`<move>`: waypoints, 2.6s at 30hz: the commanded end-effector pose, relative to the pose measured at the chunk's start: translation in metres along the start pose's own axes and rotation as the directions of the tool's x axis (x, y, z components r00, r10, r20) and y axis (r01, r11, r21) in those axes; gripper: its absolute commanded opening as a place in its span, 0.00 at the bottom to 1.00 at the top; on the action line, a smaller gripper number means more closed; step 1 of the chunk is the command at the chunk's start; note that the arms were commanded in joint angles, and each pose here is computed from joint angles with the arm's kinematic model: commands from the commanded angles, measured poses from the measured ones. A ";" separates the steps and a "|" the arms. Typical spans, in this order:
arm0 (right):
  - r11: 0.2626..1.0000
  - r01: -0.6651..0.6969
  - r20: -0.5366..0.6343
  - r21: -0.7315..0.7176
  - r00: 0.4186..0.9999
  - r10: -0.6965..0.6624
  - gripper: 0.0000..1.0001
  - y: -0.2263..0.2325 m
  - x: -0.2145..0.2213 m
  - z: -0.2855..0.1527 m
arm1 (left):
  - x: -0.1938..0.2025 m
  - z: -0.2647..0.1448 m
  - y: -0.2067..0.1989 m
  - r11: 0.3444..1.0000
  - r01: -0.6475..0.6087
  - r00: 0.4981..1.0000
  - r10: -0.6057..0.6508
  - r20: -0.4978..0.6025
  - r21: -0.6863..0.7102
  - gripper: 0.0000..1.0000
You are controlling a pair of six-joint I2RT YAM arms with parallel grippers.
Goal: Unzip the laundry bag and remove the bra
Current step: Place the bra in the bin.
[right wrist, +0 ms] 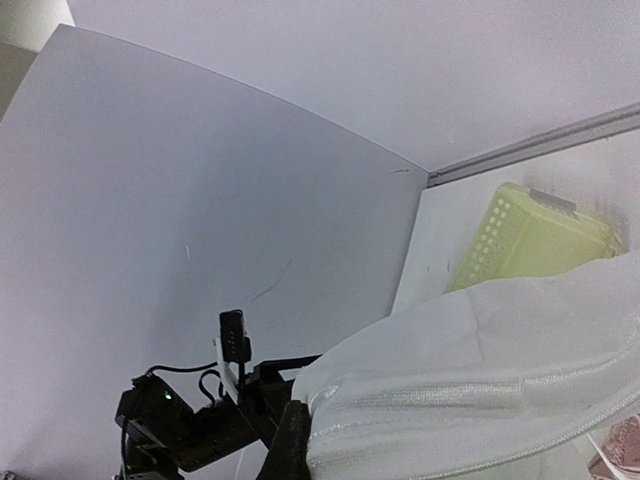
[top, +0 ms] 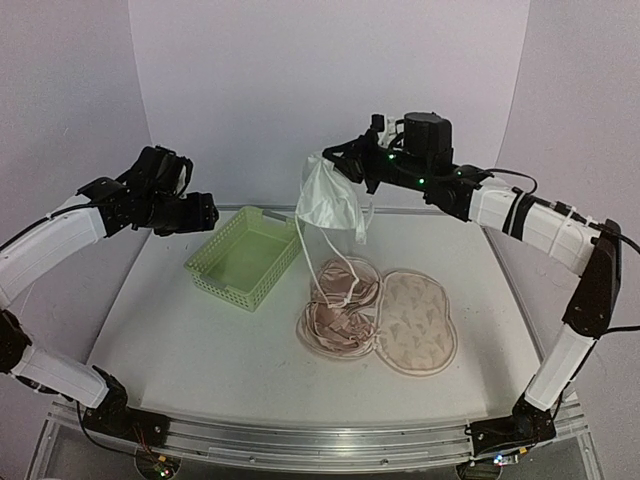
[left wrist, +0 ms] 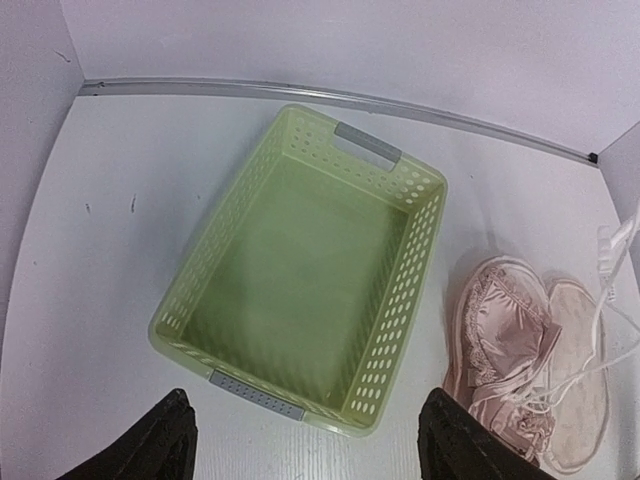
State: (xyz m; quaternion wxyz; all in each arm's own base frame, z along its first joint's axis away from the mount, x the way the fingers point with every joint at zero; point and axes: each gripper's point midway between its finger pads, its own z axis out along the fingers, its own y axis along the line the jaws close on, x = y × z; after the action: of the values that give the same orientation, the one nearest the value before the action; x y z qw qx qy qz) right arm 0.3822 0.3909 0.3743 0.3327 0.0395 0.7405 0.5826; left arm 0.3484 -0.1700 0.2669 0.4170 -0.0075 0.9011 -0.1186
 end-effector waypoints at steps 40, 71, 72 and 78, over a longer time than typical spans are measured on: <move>0.936 0.052 0.160 -0.349 0.987 0.005 0.00 0.085 -0.024 0.131 | 0.038 -0.038 0.089 0.955 0.072 0.989 -0.031 0.144 -0.289 0.79; 0.967 -0.224 -0.100 -0.125 0.972 0.212 0.00 -0.087 0.109 0.213 | 0.043 -0.052 0.092 0.964 0.089 0.983 -0.044 0.178 -0.249 0.80; 0.966 -0.231 -0.108 -0.119 0.970 0.219 0.00 -0.091 0.113 0.215 | 0.043 -0.051 0.092 0.964 0.088 0.983 -0.044 0.177 -0.249 0.80; 0.960 -0.256 -0.139 -0.116 0.961 0.240 0.00 -0.096 0.126 0.223 | 0.044 -0.050 0.092 0.965 0.085 0.984 -0.042 0.173 -0.250 0.80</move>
State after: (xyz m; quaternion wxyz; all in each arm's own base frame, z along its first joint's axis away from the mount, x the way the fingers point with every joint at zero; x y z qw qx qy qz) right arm 0.4450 0.5906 0.1876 0.2168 0.0898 0.7348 0.6364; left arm 0.2875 -0.0766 0.2375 0.4660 -0.0949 0.8796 -0.0064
